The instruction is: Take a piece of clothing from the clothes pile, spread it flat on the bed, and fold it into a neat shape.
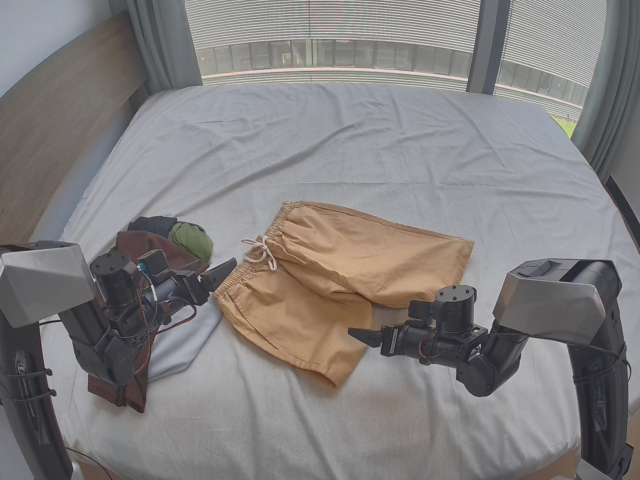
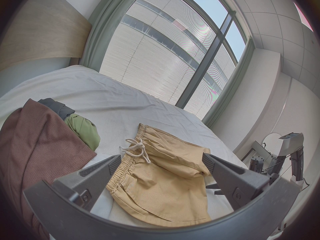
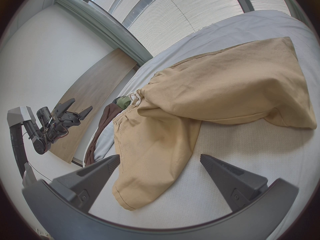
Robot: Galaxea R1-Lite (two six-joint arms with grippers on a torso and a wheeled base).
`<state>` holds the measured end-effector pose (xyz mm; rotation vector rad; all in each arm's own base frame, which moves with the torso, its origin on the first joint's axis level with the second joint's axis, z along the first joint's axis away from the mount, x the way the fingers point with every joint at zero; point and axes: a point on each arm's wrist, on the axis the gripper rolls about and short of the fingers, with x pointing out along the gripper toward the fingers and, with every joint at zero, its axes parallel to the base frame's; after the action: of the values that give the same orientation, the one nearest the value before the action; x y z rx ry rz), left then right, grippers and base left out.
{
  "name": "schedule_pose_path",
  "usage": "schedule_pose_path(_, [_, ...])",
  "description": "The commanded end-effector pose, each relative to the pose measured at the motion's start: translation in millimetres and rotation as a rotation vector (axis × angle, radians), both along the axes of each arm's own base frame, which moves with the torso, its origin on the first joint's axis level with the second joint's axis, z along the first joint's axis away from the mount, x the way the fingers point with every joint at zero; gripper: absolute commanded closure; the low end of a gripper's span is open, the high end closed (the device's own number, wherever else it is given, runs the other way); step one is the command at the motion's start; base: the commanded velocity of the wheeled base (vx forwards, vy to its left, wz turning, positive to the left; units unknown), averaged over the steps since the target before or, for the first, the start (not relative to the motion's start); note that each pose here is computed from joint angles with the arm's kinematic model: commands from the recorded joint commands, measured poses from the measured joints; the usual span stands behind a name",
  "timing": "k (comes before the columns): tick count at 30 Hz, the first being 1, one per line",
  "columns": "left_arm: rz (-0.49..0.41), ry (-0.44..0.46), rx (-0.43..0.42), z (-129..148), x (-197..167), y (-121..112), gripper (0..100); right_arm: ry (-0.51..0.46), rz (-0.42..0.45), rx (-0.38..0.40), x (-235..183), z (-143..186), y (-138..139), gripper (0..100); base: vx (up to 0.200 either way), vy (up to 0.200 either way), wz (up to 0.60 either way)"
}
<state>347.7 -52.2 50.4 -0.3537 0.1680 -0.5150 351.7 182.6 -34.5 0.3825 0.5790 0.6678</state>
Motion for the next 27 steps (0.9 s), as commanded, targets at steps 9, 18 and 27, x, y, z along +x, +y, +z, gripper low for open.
schedule_pose_path(9, [0.007, -0.005, 0.042, -2.4, -4.1, 5.1, 0, 0.009, -0.004, -0.009, 5.9, -11.8, 6.5, 0, 0.000, 0.000, 0.00])
schedule_pose_path(18, [0.006, -0.006, 0.043, -1.9, -4.9, 4.6, 0, 0.022, -0.004, -0.020, 9.8, -16.4, 15.1, 0, 0.000, 0.000, 0.00])
schedule_pose_path(27, [0.007, -0.004, 0.043, -2.1, -5.2, 4.7, 0, 0.023, -0.019, -0.030, 10.2, -22.9, 23.2, 0, 0.000, 0.000, 0.00])
